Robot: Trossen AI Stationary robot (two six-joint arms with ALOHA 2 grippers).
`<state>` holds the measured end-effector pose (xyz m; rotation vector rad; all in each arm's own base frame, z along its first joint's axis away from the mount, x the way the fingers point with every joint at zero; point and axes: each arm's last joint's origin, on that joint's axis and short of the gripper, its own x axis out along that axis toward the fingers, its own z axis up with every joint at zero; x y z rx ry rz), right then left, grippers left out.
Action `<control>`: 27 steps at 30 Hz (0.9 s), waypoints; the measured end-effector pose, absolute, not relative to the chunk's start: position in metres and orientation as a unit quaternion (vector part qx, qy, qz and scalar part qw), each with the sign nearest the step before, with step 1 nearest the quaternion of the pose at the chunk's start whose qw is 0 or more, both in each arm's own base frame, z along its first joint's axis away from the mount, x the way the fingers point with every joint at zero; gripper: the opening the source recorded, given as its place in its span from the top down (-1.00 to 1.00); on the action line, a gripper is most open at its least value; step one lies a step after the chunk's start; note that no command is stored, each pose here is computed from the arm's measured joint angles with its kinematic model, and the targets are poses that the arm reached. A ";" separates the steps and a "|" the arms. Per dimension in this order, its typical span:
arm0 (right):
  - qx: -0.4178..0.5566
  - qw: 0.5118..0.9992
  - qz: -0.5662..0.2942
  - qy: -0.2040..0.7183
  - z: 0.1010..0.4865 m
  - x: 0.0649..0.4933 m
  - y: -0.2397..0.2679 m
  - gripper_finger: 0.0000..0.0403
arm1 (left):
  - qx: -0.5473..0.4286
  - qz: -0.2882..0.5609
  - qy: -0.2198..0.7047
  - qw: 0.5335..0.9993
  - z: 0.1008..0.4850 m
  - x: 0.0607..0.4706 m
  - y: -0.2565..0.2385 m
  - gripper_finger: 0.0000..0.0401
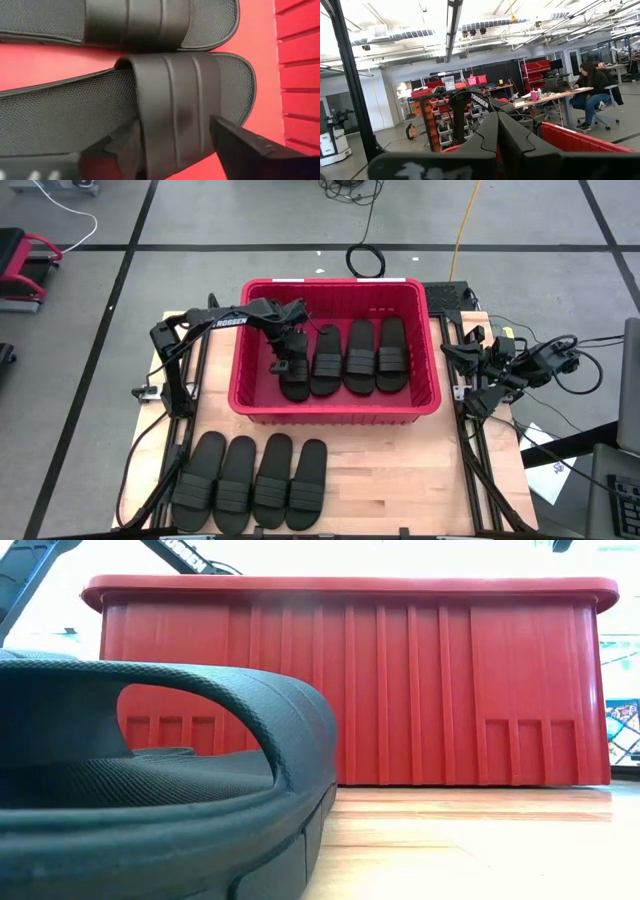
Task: Pick and place slides into bin
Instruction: Put the black slipper into the bin
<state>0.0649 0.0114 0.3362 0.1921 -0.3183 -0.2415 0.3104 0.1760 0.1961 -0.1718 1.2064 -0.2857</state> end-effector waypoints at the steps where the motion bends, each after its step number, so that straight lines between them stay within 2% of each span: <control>1: 0.095 0.976 -0.120 -0.158 0.336 0.065 0.011 1.00 | -0.080 -0.134 0.565 0.810 0.196 0.310 0.176 -0.19; 7: 0.095 0.976 -0.119 -0.158 0.336 0.065 0.011 1.00 | -0.077 -0.121 0.575 0.805 0.206 0.310 0.177 -0.48; 12: 0.091 0.976 -0.120 -0.157 0.336 0.065 0.011 1.00 | -0.043 -0.103 0.568 0.815 0.251 0.316 0.182 -0.64; 16: 0.084 0.977 -0.121 -0.156 0.336 0.065 0.011 1.00 | -0.037 -0.077 0.563 0.822 0.304 0.318 0.182 -0.70; 21: 0.077 0.980 -0.093 -0.156 0.336 0.065 0.013 1.00 | -0.035 -0.100 0.495 0.863 0.385 0.308 0.154 -0.59; 24: 0.076 0.981 -0.081 -0.158 0.336 0.066 0.014 1.00 | 0.002 -0.113 0.404 0.908 0.437 0.288 0.127 -0.41; 27: 0.073 0.982 -0.067 -0.160 0.336 0.066 0.015 1.00 | -0.006 -0.097 0.340 0.935 0.469 0.271 0.105 -0.19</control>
